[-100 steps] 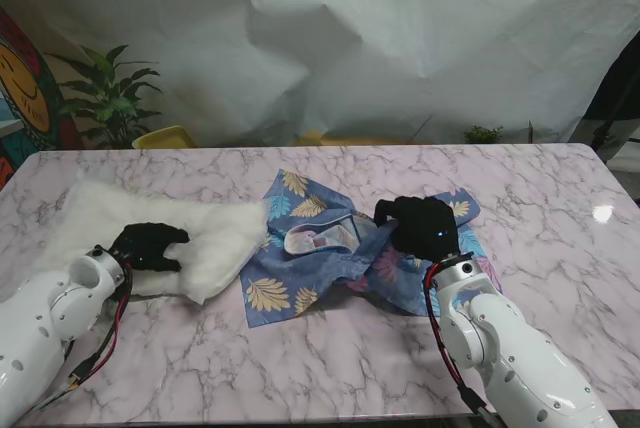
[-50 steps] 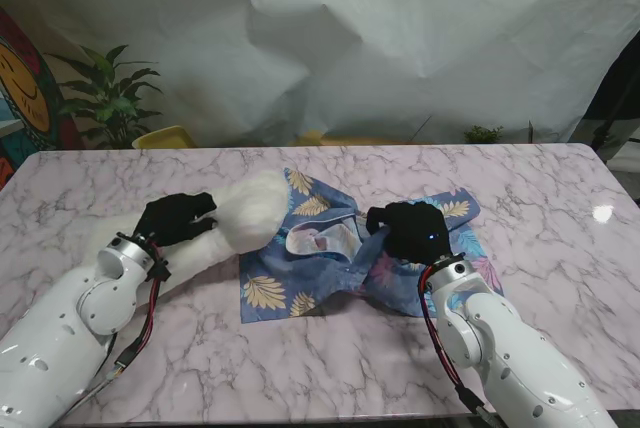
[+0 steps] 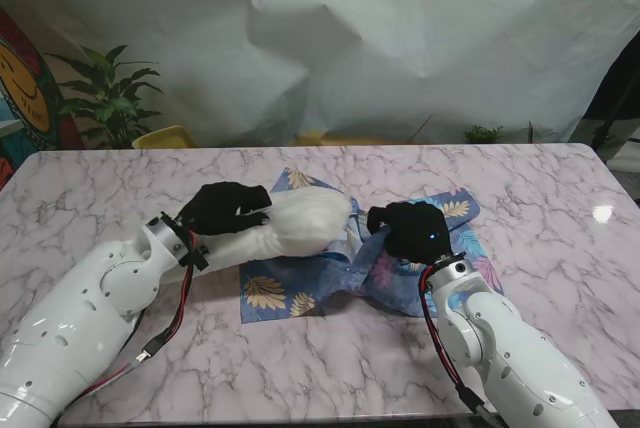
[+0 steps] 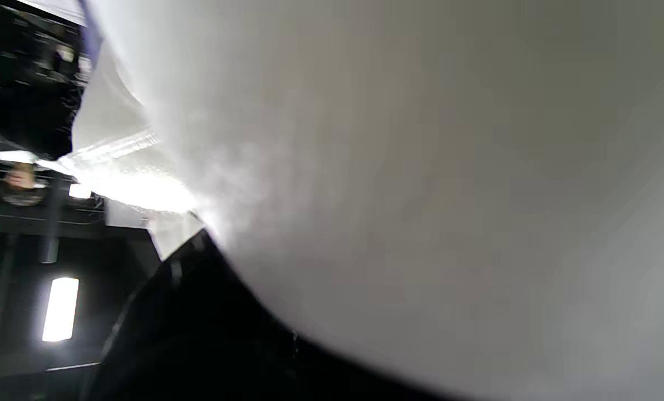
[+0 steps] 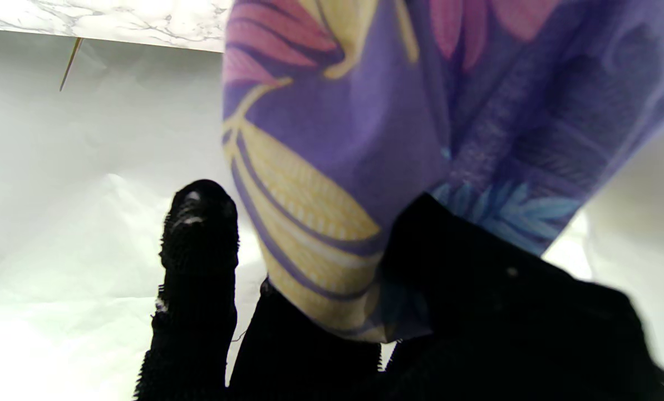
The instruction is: Put a pillowcase on a pillow
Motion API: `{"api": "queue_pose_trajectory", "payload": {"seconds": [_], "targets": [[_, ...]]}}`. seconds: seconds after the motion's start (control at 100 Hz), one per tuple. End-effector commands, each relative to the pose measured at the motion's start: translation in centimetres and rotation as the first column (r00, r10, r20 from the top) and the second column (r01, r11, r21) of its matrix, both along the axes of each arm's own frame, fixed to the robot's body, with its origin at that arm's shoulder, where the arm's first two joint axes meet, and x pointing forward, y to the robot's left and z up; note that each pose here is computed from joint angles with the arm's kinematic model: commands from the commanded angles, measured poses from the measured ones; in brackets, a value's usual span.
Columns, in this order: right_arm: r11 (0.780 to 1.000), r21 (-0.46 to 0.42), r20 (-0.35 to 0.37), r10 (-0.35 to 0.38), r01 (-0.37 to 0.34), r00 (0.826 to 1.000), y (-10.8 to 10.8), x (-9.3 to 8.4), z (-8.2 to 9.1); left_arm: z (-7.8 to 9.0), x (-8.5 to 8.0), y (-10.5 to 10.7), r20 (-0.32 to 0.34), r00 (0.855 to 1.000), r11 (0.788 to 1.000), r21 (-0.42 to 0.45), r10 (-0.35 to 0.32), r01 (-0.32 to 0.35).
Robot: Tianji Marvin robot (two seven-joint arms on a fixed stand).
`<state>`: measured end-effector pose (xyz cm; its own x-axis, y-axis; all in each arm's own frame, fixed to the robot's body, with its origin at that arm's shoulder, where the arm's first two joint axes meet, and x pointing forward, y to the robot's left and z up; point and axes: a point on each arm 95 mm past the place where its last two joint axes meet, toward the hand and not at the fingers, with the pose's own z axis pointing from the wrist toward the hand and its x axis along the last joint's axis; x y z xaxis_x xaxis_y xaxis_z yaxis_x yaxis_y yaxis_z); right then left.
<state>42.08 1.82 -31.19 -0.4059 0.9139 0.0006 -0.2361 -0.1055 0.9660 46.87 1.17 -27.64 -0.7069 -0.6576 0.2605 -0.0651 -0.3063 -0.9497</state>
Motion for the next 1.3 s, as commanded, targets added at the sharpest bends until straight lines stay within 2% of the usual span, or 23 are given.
{"api": "queue_pose_trajectory", "payload": {"seconds": [0.0,0.14,0.24,0.37,0.52,0.65,0.89,1.09,1.29], "targets": [[1.0,0.0,-0.003,-0.003,0.003,1.0,-0.1,0.1,-0.1,0.2,-0.1,-2.0,0.001,0.998,0.998,-0.001,-0.059,0.059],[1.0,0.004,-0.002,-0.001,0.001,1.0,-0.1,0.0,-0.2,-0.7,0.0,-4.2,0.001,0.991,0.991,-0.003,-0.134,0.134],[1.0,0.001,-0.002,0.003,-0.003,1.0,-0.1,-0.1,-0.2,-1.0,0.1,-5.2,0.012,0.988,0.988,-0.001,-0.154,0.154],[1.0,0.0,0.0,0.003,-0.003,1.0,-0.2,-0.1,-0.2,-1.1,0.2,-5.7,0.007,0.984,0.983,0.043,-0.18,0.18],[1.0,-0.002,0.001,-0.003,0.003,1.0,-0.4,0.0,-0.1,-1.3,0.1,-5.2,-0.027,0.976,0.968,0.119,-0.218,0.22],[1.0,-0.01,0.001,-0.008,0.008,1.0,-0.7,0.1,0.0,-1.9,0.0,-4.3,-0.082,0.965,0.95,0.175,-0.248,0.259],[0.999,-0.027,-0.008,-0.018,0.018,1.0,-1.2,0.4,0.0,-1.7,-0.6,-1.8,-0.112,0.972,0.954,0.199,-0.206,0.225],[0.998,-0.044,0.111,-0.034,0.039,0.993,-1.5,0.8,1.2,-2.5,-1.4,-1.2,-0.157,0.961,0.945,0.203,-0.226,0.255],[0.994,-0.102,0.247,-0.007,0.033,0.969,-0.9,0.3,3.6,-4.4,-1.5,-1.8,-0.203,0.944,0.936,0.185,-0.261,0.298]]}}
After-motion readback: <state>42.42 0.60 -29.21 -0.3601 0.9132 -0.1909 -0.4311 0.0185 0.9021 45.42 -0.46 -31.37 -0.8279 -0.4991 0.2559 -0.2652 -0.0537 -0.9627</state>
